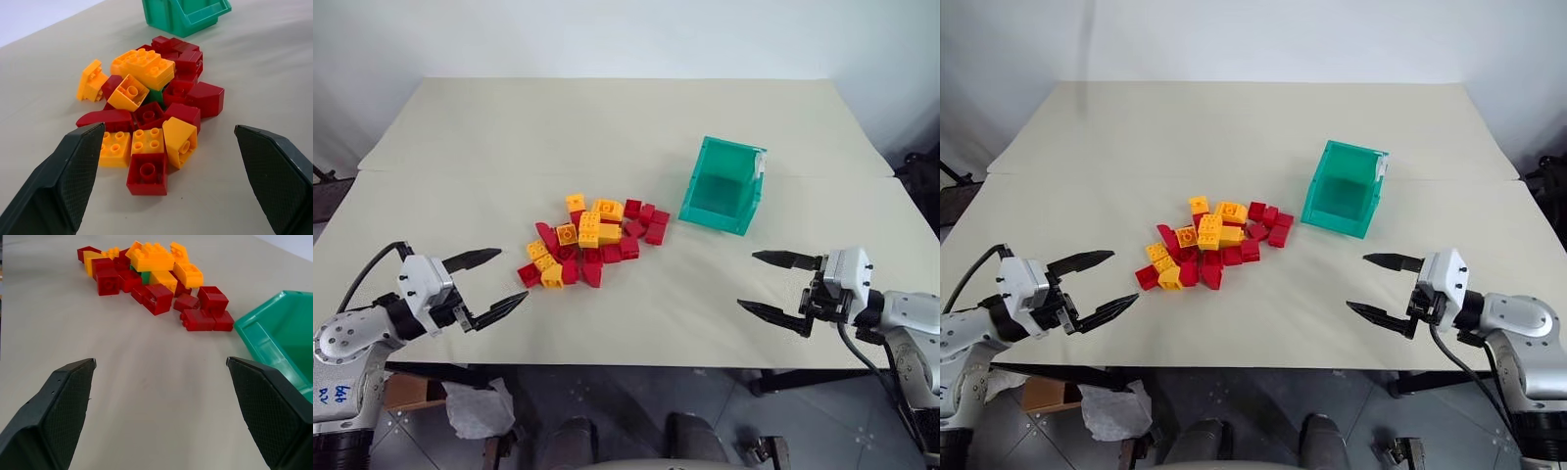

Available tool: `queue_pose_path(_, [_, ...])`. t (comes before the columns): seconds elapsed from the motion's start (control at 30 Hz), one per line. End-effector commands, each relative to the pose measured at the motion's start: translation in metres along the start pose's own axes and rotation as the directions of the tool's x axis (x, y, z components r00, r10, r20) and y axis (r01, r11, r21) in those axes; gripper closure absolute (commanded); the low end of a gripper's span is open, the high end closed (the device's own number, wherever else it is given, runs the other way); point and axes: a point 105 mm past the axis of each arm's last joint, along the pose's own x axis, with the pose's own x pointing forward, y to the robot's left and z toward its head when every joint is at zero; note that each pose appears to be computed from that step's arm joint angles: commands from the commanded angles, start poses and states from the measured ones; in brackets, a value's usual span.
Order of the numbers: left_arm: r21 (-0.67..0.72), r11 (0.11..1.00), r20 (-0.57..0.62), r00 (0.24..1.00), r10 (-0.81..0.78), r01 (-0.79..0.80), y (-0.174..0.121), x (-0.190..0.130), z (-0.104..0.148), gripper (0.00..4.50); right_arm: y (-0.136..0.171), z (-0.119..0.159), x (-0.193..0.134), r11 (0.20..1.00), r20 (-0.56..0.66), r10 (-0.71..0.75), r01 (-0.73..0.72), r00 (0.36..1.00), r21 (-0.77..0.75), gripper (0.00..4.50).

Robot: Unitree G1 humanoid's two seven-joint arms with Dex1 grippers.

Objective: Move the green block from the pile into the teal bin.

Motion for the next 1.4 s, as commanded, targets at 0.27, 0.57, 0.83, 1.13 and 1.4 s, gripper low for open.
queue_pose_path(0.27, [-0.096,0.982,-0.038,0.987,0.158,-0.160,0.014,-0.025,-0.014,0.00,0.005,0.043,0.032,1.000,0.202,0.013,-0.016,0.979,0.013,0.02])
queue_pose_path(0.57, [-0.216,0.946,-0.140,0.967,0.215,-0.241,0.008,-0.073,-0.044,0.00,0.014,0.058,0.048,0.999,0.250,0.042,-0.046,0.967,0.008,0.02])
queue_pose_path(0.83, [-0.223,0.968,-0.054,0.993,0.106,-0.115,-0.006,-0.047,-0.023,2.12,0.009,0.057,0.038,1.000,0.225,0.027,-0.027,0.974,-0.003,0.00])
queue_pose_path(1.13, [-0.126,0.949,0.137,0.952,-0.272,0.289,-0.031,0.067,0.030,4.38,0.010,0.050,0.025,0.999,0.196,-0.033,0.031,0.980,0.012,0.00])
queue_pose_path(1.4, [-0.052,0.923,0.046,0.924,-0.380,0.382,-0.030,0.136,0.020,4.46,0.016,0.048,0.023,0.995,0.195,-0.096,0.093,0.976,0.026,0.00])
